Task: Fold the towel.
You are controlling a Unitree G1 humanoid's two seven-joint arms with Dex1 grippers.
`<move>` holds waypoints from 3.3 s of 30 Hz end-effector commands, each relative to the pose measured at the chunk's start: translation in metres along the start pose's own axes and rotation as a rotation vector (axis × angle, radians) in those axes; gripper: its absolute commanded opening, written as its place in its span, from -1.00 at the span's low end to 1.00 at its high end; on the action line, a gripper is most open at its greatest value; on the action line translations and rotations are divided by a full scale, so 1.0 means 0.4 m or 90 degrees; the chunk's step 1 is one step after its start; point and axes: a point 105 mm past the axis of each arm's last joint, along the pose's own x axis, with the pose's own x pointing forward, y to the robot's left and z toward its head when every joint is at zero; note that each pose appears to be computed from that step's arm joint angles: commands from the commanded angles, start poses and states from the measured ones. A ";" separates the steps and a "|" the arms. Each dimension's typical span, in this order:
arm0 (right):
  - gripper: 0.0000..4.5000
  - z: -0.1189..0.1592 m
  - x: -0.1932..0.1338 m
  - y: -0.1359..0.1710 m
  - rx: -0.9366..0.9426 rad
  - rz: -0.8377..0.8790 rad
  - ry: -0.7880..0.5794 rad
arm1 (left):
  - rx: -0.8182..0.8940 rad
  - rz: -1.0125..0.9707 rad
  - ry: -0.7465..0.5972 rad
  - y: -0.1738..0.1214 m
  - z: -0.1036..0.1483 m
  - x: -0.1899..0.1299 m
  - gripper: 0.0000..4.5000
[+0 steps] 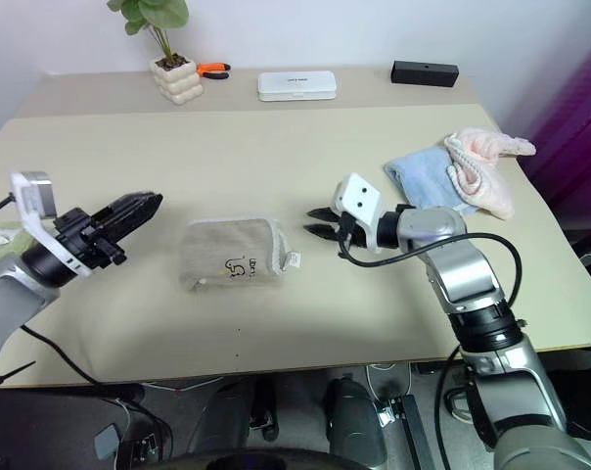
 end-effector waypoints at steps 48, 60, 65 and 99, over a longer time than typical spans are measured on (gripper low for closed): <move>-0.27 -0.054 0.171 0.140 0.556 0.027 0.017 | 0.226 0.049 0.038 -0.061 -0.164 -0.066 -0.72; -0.97 0.048 -0.001 -0.149 0.442 -0.288 -0.190 | 0.218 0.016 0.026 -0.078 -0.163 -0.025 -0.72; -0.97 0.048 -0.180 -0.315 0.480 -0.501 -0.275 | 0.215 -0.025 0.031 -0.091 -0.171 0.007 -0.72; 0.95 0.038 -0.281 -0.236 0.071 -0.520 -0.062 | 0.252 0.067 0.004 0.017 -0.157 0.043 -0.72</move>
